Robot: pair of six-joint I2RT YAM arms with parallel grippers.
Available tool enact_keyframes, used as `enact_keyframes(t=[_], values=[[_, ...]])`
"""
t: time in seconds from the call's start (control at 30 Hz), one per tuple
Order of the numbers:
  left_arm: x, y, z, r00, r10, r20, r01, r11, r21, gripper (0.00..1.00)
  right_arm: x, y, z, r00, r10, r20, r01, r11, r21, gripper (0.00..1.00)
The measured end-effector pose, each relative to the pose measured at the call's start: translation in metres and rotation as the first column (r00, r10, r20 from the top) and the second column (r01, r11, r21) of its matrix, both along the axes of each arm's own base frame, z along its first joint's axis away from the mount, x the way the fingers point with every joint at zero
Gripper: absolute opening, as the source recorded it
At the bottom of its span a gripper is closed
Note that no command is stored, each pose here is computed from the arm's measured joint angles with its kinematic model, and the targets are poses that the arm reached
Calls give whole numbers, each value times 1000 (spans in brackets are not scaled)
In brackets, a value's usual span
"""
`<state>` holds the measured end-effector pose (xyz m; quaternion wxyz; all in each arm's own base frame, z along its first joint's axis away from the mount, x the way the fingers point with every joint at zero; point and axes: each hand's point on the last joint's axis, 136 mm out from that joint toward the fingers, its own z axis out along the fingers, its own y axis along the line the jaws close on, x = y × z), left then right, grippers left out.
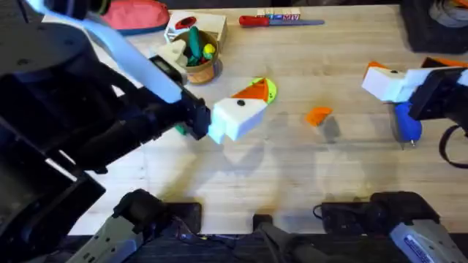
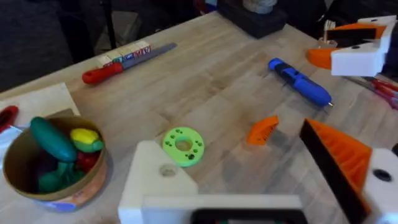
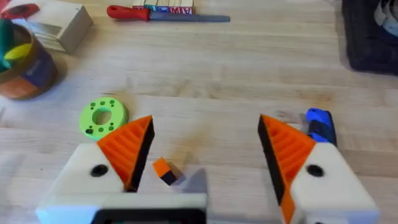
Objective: Pick up the gripper from the table and insert it into the empty holder that is missing its gripper. Then pick up a screw, insert it into the mounting hole, and use the screwdriver to tighten it. Finally, clean up the table by picking up the vegetable and placing it into the bucket.
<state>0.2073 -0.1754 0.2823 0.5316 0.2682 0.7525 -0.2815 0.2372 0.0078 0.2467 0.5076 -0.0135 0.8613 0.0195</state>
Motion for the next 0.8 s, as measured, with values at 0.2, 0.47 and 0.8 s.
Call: enact_keyframes(t=[0.2,0.47,0.8], values=[[12,-6,11,991,0,135,5,999,-38,988,0,0,0,1000,0,0,0,1000,0,991],[-15,1,-38,956,-10,294,45,993,-113,987,0,0,0,1000,0,0,0,1000,0,991],[-31,6,-105,963,-22,270,61,989,-137,988,0,0,0,1000,0,0,0,1000,0,992]])
